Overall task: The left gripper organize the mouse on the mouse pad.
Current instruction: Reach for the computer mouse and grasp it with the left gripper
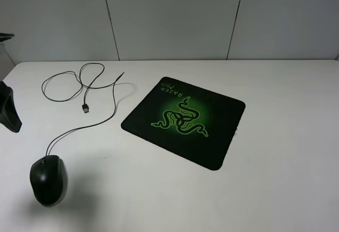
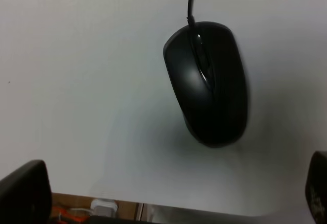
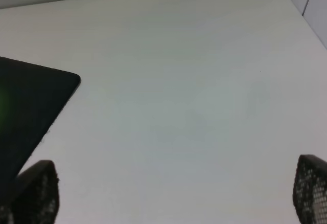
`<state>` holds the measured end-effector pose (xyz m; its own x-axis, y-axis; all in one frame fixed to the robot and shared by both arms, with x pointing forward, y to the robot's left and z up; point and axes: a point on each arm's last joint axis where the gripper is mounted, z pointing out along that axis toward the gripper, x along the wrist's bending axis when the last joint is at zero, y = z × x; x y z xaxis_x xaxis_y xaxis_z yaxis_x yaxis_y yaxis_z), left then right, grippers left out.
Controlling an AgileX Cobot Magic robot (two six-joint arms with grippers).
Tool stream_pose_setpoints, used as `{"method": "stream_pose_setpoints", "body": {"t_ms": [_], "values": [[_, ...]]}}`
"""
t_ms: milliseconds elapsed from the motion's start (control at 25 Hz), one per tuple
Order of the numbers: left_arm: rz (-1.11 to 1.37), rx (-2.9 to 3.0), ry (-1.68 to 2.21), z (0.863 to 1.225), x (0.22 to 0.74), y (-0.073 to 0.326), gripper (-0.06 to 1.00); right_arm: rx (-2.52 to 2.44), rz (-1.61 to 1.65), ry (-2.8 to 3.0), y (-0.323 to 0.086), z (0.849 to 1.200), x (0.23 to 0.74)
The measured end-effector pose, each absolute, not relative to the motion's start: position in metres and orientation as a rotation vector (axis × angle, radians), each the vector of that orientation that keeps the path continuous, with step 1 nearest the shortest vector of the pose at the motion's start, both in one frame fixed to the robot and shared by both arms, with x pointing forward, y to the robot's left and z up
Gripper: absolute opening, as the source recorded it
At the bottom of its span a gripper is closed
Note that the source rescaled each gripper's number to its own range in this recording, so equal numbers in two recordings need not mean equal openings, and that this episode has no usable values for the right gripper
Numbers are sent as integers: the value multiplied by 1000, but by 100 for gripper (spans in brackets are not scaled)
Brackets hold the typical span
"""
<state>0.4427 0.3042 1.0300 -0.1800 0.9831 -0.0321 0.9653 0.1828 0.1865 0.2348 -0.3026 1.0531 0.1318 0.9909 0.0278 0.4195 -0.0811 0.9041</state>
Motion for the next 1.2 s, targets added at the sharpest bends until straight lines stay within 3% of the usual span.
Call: {"method": "stream_pose_setpoints", "body": {"t_ms": [680, 1200], "values": [[26, 1854, 2430, 952, 426, 299, 100, 1623, 917, 1397, -303, 1053, 235], [41, 1943, 2429, 916, 442, 259, 100, 1623, 917, 1397, -303, 1053, 235]]}}
